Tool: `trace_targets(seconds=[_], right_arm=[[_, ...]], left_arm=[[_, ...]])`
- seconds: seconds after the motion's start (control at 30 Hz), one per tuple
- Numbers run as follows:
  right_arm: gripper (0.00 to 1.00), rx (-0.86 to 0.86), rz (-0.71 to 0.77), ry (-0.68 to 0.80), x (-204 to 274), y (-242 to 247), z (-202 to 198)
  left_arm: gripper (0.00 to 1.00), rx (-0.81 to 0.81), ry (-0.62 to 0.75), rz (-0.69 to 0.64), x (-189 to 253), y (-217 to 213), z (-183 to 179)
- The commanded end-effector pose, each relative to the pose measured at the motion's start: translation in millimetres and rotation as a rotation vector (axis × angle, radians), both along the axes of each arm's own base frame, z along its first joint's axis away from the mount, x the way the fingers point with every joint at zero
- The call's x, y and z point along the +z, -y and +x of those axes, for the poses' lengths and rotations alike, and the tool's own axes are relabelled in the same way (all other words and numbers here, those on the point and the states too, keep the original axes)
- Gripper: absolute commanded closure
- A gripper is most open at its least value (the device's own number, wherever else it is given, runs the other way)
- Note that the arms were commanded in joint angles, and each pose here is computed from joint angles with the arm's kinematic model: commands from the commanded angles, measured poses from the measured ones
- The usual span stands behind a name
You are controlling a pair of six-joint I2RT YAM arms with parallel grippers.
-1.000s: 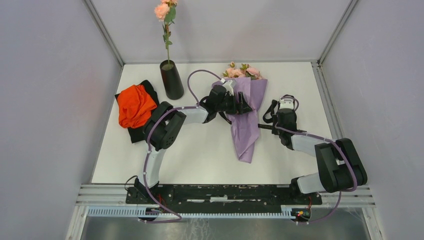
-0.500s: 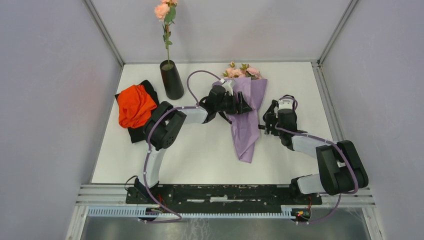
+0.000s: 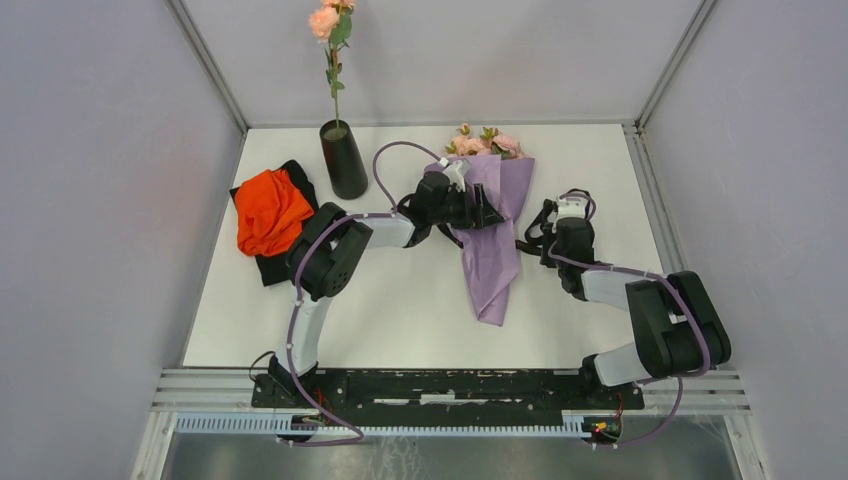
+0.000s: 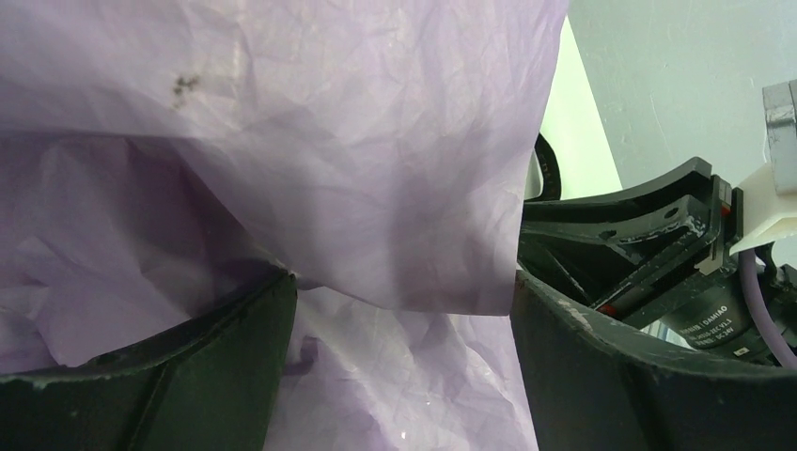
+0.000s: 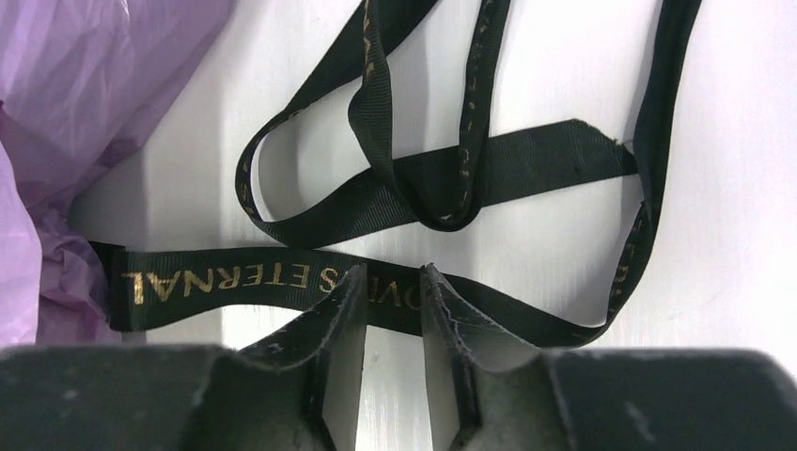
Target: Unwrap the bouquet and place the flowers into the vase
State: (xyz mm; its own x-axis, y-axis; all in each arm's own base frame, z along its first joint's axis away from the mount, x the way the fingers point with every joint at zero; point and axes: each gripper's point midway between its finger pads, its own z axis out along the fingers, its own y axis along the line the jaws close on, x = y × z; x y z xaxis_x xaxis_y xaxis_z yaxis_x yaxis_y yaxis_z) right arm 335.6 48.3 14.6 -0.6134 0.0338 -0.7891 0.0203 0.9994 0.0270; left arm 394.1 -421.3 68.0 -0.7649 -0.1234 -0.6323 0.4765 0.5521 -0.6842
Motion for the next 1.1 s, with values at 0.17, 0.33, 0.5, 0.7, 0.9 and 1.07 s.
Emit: trace_targets(seconds=[0.17, 0.33, 0.5, 0.7, 0.9, 1.07], right_arm=[[0.66, 0.073, 0.073, -0.237, -52, -18, -42], [0.27, 0.086, 0.06, -0.219, -46, -19, -39], [0.11, 0.085, 0.032, -0.203, -38, -15, -37], [0.17, 0.075, 0.008, -0.249, -51, -12, -39], [0.44, 0.038, -0.018, -0.276, -53, -6, -37], [0.72, 0.032, -0.021, -0.29, -56, -6, -38]], left_arm=[[0.11, 0.022, -0.054, 0.011, -23, -12, 2], [0.11, 0.024, -0.058, 0.008, -23, -14, 3], [0.11, 0.02, -0.066, -0.003, -24, -12, 3], [0.11, 0.02, -0.076, -0.006, -28, -13, 1], [0.11, 0.026, -0.071, -0.011, -24, -17, 3], [0.11, 0.024, -0.075, -0.016, -26, -17, 3]])
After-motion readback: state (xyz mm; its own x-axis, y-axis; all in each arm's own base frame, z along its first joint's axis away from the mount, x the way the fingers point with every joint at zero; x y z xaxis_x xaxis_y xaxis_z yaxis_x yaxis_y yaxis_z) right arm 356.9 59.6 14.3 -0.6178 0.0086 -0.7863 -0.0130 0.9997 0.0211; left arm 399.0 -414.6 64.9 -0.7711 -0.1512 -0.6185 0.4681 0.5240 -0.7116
